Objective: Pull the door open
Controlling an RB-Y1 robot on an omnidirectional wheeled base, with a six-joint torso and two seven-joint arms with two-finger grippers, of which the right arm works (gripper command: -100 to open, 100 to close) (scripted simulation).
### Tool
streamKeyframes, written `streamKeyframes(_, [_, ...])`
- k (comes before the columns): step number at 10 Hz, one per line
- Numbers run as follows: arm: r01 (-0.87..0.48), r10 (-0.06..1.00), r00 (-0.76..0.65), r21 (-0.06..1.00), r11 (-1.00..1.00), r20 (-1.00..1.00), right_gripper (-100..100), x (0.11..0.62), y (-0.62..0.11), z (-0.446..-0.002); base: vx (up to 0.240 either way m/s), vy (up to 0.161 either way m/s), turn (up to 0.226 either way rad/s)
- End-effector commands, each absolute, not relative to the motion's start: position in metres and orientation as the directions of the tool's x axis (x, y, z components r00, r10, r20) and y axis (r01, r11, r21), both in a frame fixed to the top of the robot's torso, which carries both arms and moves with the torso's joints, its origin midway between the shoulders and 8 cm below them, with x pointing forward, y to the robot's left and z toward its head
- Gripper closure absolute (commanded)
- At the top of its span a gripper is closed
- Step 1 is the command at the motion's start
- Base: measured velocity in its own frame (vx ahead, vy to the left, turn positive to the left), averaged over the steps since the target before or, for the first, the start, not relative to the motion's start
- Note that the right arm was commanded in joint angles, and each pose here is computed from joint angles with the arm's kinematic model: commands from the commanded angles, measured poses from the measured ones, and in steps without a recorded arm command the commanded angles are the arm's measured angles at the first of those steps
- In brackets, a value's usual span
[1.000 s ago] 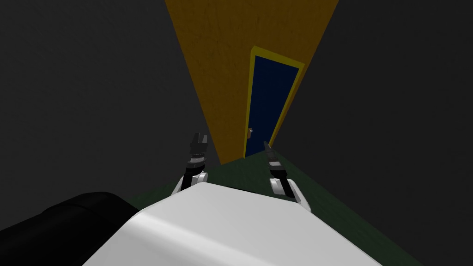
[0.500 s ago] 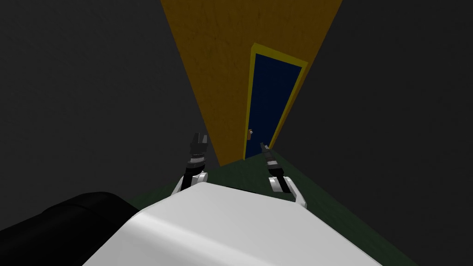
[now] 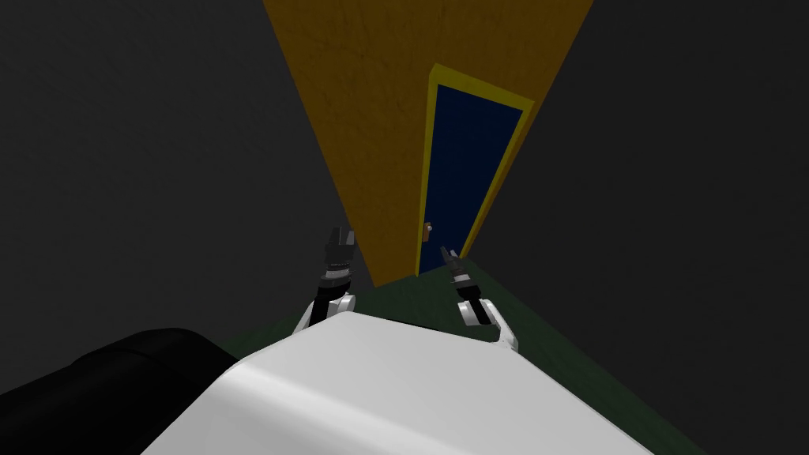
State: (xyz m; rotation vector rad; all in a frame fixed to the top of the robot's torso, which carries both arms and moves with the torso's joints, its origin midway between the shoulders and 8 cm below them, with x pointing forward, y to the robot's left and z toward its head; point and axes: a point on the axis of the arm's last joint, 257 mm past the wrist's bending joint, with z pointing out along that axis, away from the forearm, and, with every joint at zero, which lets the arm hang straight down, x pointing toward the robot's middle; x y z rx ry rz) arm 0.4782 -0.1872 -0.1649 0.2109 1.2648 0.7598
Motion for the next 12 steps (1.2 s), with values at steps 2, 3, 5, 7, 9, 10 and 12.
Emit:
streamKeyframes(2, [-0.389,0.557,0.088,0.486,0.782,-0.826,-100,0.486,-0.183,-0.180,0.096,-0.030,0.028])
streamKeyframes(3, [-0.387,0.533,0.083,0.466,0.796,-0.842,-100,0.489,-0.181,-0.186,0.089,-0.030,0.022])
streamKeyframes(5, [-0.381,0.462,0.070,0.404,0.831,-0.884,-100,0.496,-0.178,-0.203,0.139,-0.053,0.036])
streamKeyframes(7, [-0.379,0.413,0.061,0.362,0.852,-0.909,-100,0.501,-0.176,-0.214,0.116,-0.041,0.017])
streamKeyframes(9, [-0.378,0.343,0.049,0.301,0.876,-0.938,-100,0.506,-0.173,-0.229,0.136,-0.043,0.038])
streamKeyframes(10, [-0.378,0.320,0.045,0.280,0.882,-0.946,-100,0.508,-0.172,-0.234,0.123,-0.021,0.013])
streamKeyframes(12, [-0.379,0.274,0.037,0.240,0.894,-0.961,-100,0.512,-0.171,-0.244,0.090,-0.031,0.019])
